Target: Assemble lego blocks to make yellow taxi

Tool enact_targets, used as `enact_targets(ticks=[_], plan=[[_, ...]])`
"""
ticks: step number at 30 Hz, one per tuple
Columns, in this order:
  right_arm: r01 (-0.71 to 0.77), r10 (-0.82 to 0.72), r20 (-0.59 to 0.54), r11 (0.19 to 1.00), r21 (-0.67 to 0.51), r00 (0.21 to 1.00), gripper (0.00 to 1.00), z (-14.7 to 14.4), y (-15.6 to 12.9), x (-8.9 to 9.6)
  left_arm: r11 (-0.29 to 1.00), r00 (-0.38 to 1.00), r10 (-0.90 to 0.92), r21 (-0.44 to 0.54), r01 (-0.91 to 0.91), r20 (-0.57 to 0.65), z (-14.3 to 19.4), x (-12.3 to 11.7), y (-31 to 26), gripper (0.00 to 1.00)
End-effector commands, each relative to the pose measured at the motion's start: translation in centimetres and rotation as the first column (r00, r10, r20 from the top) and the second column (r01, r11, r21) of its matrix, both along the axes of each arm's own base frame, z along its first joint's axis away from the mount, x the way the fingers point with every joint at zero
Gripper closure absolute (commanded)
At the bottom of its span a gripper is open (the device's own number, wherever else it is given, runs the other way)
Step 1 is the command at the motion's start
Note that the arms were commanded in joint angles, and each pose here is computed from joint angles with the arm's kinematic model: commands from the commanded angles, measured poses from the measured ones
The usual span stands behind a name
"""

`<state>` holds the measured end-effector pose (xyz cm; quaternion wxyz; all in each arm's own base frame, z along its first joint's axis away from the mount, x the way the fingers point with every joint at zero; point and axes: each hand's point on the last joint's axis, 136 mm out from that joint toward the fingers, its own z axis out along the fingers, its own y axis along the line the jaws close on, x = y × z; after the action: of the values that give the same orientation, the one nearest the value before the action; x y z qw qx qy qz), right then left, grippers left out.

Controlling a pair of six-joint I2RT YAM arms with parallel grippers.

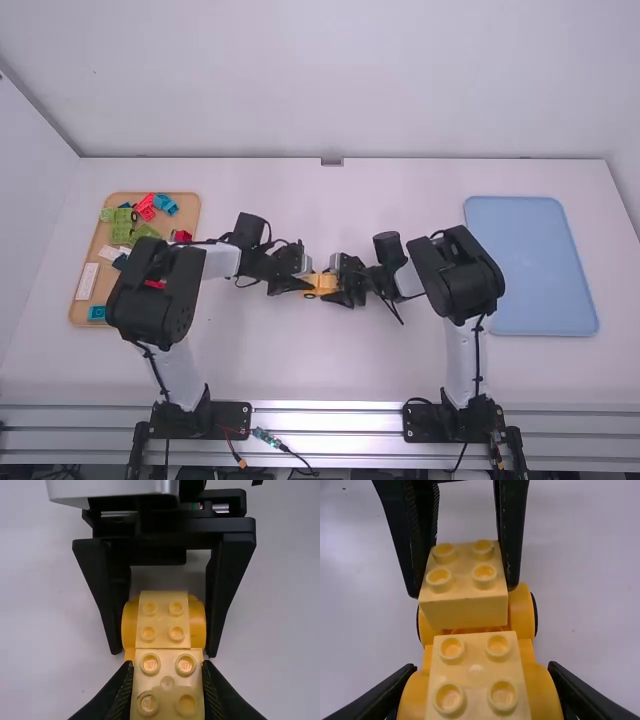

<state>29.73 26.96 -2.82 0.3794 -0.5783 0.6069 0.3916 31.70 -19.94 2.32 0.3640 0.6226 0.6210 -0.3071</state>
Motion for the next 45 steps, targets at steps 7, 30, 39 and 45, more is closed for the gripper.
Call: enact_targets(ticks=[7, 30, 39, 45], plan=[[-0.029, 0.029, -0.006, 0.999, -0.013, 1.0, 0.33, -0.7, 0.9, -0.8, 1.0, 1.0, -0.013, -0.013, 0.013, 0.007, 0.7, -0.4, -0.4, 0.98], [0.003, -0.002, 0.022, 0.999, -0.04, 1.0, 0.48, -1.0, 0.7, 0.1, 1.0, 0.999, -0.018, -0.005, 0.018, -0.031, 0.4, -1.2, -0.4, 0.98], [0.011, -0.011, 0.008, 0.999, -0.038, 1.0, 0.52, -0.8, 0.8, 0.5, 1.0, 0.999, -0.017, -0.003, 0.017, -0.043, 0.3, -1.4, -0.4, 0.98], [0.005, -0.005, 0.012, 0.999, -0.039, 1.0, 0.51, -0.8, 0.9, 0.4, 1.0, 0.999, -0.017, 0.002, 0.017, -0.052, 0.2, -1.5, -0.3, 0.96]])
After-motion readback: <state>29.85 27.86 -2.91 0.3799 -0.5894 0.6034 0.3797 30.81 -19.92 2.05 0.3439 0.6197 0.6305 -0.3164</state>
